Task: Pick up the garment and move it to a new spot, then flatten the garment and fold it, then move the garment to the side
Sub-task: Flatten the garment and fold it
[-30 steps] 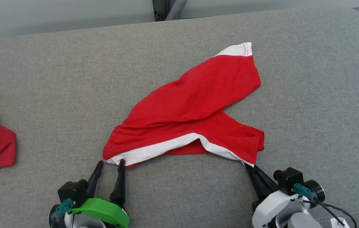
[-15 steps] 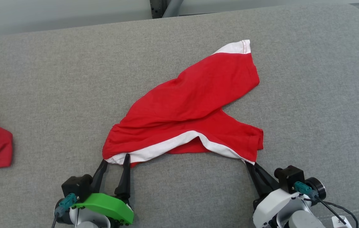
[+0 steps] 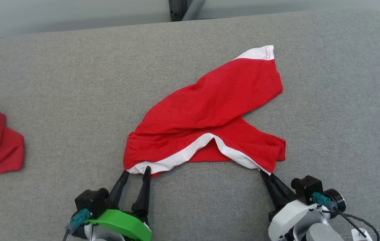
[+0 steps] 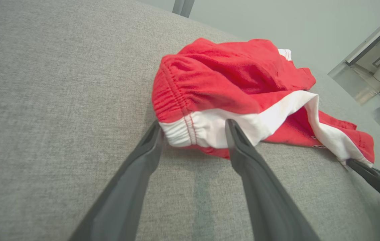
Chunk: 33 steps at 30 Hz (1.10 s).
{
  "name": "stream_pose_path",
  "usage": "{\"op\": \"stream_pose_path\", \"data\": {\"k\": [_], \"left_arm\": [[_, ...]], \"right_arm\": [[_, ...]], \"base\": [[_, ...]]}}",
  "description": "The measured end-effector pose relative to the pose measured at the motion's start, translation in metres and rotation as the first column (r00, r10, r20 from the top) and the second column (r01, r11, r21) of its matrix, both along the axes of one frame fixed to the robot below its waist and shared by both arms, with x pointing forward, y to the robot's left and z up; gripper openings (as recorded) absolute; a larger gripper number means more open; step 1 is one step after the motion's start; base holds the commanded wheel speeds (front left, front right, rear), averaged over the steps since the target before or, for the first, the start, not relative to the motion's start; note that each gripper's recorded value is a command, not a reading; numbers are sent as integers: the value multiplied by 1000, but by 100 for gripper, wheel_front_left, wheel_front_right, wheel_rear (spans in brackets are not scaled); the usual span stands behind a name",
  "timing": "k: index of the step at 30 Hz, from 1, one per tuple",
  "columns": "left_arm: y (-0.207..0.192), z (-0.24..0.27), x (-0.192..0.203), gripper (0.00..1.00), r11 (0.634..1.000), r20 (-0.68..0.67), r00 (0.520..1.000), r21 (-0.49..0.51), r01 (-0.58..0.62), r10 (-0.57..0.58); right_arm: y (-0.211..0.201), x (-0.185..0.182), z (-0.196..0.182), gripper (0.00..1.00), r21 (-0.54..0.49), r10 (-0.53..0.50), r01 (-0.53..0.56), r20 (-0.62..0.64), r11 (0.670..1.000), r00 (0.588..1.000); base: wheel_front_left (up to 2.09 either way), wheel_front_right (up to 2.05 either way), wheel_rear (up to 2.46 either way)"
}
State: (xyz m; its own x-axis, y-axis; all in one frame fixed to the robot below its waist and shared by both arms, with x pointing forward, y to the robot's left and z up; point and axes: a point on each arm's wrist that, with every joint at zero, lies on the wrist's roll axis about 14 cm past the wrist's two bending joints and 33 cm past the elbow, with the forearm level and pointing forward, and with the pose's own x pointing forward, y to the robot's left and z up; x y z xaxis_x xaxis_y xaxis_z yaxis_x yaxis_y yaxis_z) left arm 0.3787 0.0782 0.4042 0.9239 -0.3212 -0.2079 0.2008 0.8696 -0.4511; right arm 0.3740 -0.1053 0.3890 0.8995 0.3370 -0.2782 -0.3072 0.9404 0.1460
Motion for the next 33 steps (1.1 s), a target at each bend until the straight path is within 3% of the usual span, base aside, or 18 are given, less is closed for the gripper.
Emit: {"op": "stream_pose_path", "data": {"k": [4,5,7,10,19,25,29,33], "left_arm": [[-6,1,-6,65,999,2,999,-2,33,-33],[-7,2,-7,65,999,1,999,-14,33,-33],[-8,4,-8,46,999,3,999,-22,37,-37],[-12,7,-10,2,998,8,999,-33,53,-53],[-15,22,-9,0,997,54,996,-37,67,-65],[-9,65,0,0,997,189,981,-47,55,-45],[-19,127,3,0,989,382,915,-10,144,-130],[-5,176,10,0,981,521,832,102,162,-192]], "right_arm": [[3,1,1,0,3,9,-9,4,1000,1000],[4,1,2,0,4,10,-10,5,1000,1000],[5,1,2,0,6,11,-11,6,1000,1000],[6,0,3,0,9,12,-12,8,1000,1000],[4,0,13,0,16,0,-1,35,1000,999],[-1,13,52,0,70,-47,37,146,997,988],[-14,31,95,0,99,-90,66,265,993,960],[-28,55,171,0,106,-100,57,460,993,882]], "base": [[0,0,0],[0,0,0],[0,0,0],[0,0,0],[0,0,0],[0,0,0],[0,0,0],[0,0,0]]}}
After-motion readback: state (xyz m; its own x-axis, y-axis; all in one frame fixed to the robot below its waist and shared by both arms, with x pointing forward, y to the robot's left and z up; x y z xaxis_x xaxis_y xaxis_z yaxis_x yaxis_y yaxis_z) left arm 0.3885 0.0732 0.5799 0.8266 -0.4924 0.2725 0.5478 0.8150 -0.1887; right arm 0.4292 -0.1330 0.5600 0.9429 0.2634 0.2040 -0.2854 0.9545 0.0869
